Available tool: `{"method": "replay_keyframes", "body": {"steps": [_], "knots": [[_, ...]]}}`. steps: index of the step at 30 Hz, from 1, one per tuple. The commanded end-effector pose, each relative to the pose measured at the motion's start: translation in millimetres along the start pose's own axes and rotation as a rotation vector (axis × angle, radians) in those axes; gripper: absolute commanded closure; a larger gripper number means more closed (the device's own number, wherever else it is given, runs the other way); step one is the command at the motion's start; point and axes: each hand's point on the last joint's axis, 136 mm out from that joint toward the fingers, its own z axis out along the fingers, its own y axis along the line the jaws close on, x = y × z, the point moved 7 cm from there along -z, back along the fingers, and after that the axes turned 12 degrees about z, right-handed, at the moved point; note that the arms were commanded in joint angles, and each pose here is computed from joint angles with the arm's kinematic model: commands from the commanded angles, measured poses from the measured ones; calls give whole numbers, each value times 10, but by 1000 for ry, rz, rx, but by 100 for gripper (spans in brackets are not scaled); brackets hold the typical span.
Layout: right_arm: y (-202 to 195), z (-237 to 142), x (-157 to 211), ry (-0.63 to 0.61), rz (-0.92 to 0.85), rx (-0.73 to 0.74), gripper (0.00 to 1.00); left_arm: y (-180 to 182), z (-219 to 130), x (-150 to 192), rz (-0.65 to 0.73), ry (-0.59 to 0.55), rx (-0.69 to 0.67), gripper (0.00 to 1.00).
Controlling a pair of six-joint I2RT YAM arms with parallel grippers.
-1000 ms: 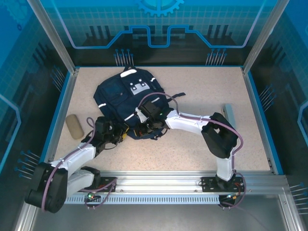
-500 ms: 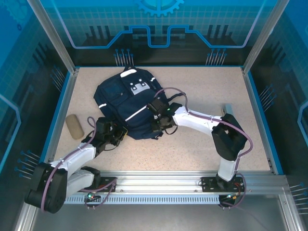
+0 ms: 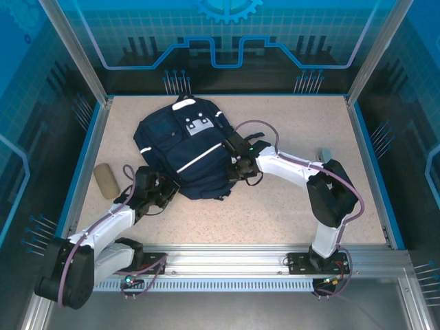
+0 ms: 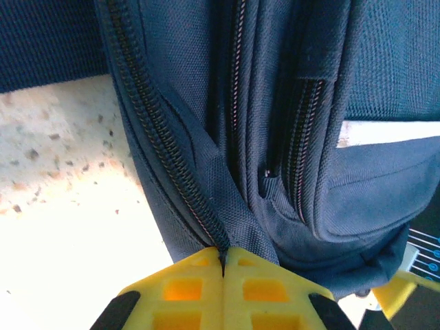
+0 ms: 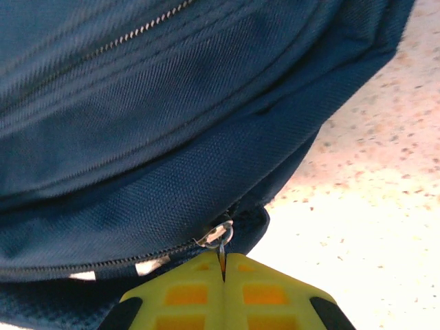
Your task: Pack books, pencil case, and school supplies into a backpack
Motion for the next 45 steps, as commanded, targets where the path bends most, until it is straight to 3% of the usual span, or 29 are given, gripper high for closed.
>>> {"method": "replay_keyframes", "body": {"steps": [1,6,12,19,23,28,45], "knots": [[168,-89,229,70,-79,-145,100,-3,-3,-238,68,-63,-53,100],[496,7,583,176,-103,-328,100,11,193,-468,92,-32,-68,100],[958,121,660,220,-118,-460,100,77,226,-641,66,-49,-99,97],[1369,152,432,185,-147,-518,100,19,-205,-661,118,-111,-193,63],[1407,145,334,150,-151,-484,100,-148,-390,-518,81,-62,-67,42],[1340,118,278,125,-134,-462,100,-340,-447,-305,66,-10,28,38],[1210,40,419,110,-132,-479,100,-174,-9,-10,-3,81,-17,41]]}}
